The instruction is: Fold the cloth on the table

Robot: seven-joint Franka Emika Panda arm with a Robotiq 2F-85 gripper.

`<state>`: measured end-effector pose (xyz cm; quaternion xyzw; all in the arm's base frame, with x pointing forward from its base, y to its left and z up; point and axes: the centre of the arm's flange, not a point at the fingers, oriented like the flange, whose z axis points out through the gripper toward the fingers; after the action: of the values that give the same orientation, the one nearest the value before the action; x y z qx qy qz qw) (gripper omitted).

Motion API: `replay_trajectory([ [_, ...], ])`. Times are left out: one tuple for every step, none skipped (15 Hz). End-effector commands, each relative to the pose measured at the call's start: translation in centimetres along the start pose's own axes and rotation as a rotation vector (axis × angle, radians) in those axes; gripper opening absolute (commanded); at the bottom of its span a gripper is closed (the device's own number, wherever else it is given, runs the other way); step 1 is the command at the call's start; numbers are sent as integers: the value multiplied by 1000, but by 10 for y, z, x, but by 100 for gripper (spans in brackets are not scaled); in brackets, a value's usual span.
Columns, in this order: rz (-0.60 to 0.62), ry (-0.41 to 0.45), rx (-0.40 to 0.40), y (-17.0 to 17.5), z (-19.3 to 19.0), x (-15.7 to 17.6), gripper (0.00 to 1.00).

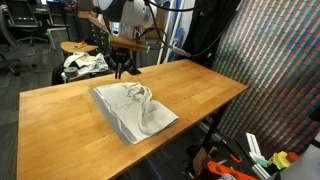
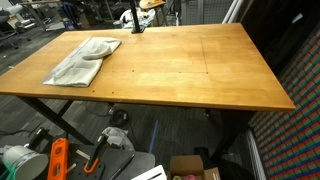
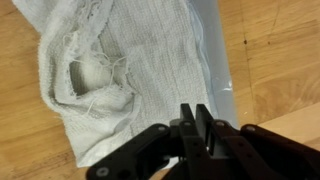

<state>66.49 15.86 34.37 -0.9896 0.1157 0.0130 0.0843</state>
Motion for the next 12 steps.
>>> replay_trajectory([
  [-6, 13, -64, -12, 0, -15, 39],
  [-20, 13, -98, -11, 6, -19, 41],
  [-28, 34, -134, -10, 14, -21, 49],
  [-36, 43, -174, -10, 20, -23, 56],
  [-40, 56, -221, -10, 26, -23, 65],
  [-43, 59, -273, -11, 33, -23, 72],
  [-45, 70, -311, -11, 39, -22, 79],
  [-42, 79, -344, -12, 45, -20, 88],
  [-41, 81, -369, -14, 50, -18, 94],
  [-33, 88, -381, -17, 57, -15, 99],
  [-23, 94, -386, -19, 63, -13, 100],
  [-12, 84, -393, -23, 68, -10, 100],
])
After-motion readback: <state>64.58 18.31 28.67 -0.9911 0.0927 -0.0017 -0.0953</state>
